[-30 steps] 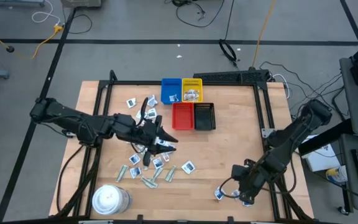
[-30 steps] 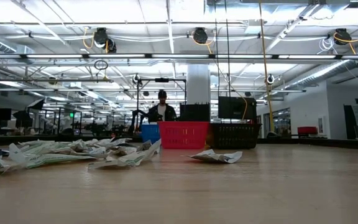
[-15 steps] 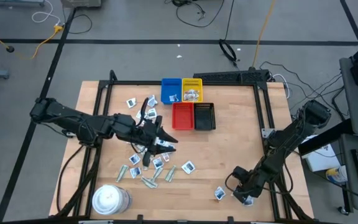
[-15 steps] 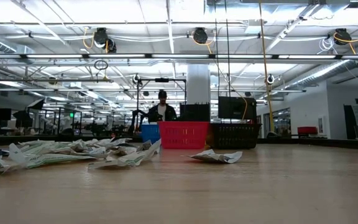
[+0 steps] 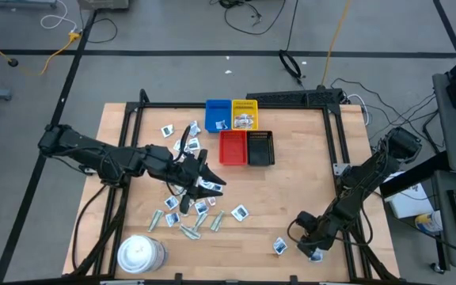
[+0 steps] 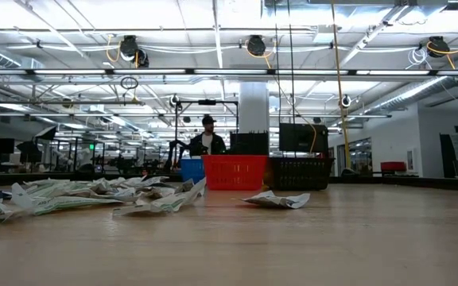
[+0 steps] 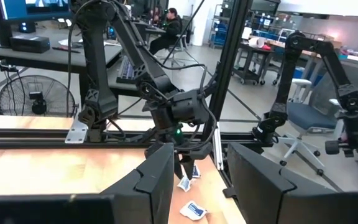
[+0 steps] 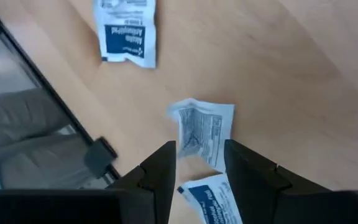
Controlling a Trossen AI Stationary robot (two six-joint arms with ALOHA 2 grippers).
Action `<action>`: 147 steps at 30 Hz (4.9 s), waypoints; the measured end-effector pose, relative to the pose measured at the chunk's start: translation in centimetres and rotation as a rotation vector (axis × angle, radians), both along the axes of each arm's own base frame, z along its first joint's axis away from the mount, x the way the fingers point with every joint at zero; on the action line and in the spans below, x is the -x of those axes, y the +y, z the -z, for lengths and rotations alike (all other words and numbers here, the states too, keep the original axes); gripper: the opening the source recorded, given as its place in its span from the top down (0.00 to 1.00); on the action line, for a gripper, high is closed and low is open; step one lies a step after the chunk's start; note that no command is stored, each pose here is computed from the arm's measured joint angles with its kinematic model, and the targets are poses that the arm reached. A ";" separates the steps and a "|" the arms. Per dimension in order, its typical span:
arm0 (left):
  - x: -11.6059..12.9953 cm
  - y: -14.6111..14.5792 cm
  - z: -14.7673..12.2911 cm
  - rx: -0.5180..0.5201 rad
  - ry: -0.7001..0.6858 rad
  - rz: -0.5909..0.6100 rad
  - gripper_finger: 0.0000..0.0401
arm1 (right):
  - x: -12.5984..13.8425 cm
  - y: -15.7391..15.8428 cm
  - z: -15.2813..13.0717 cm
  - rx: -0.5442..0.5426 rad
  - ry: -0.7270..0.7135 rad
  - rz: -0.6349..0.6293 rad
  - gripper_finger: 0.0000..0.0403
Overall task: Pick & Place First Aid Supplies
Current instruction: Put the alcohol pad into the blue bin
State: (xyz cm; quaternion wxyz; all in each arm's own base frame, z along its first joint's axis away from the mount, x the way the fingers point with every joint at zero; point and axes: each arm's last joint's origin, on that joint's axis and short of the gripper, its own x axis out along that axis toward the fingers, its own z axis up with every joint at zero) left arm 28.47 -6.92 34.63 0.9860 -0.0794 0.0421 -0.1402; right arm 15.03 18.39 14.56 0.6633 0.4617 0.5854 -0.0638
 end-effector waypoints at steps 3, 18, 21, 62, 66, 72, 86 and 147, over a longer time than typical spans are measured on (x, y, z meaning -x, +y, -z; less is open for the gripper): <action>0.0 0.0 0.0 -0.001 0.004 0.000 0.61 | -0.1 0.1 -0.1 -0.014 -0.009 -0.002 0.68; 0.0 0.0 0.4 0.025 0.055 -0.002 0.61 | -0.1 0.4 -0.3 -0.060 -0.003 -0.037 0.68; 0.1 0.0 0.5 0.050 0.069 0.000 0.61 | -0.2 0.5 -0.4 -0.077 -0.015 -0.036 0.68; 0.1 -0.1 0.6 0.066 0.090 0.035 0.61 | -2.4 1.1 -4.0 0.074 -0.147 -0.103 0.75; 0.1 -0.1 0.6 0.111 0.105 0.031 0.61 | -2.8 0.5 -4.0 0.063 -0.132 -0.178 0.71; 0.1 -0.1 0.6 0.156 0.119 0.026 0.61 | -2.3 0.8 -4.2 -0.029 -0.020 -0.199 0.55; 0.2 -0.2 0.9 0.156 0.148 0.059 0.61 | -3.3 1.6 -5.0 0.203 0.166 -0.081 0.51; -0.1 0.4 0.0 0.173 0.059 0.042 0.61 | -7.6 -9.3 -18.8 0.718 -1.038 -0.137 1.00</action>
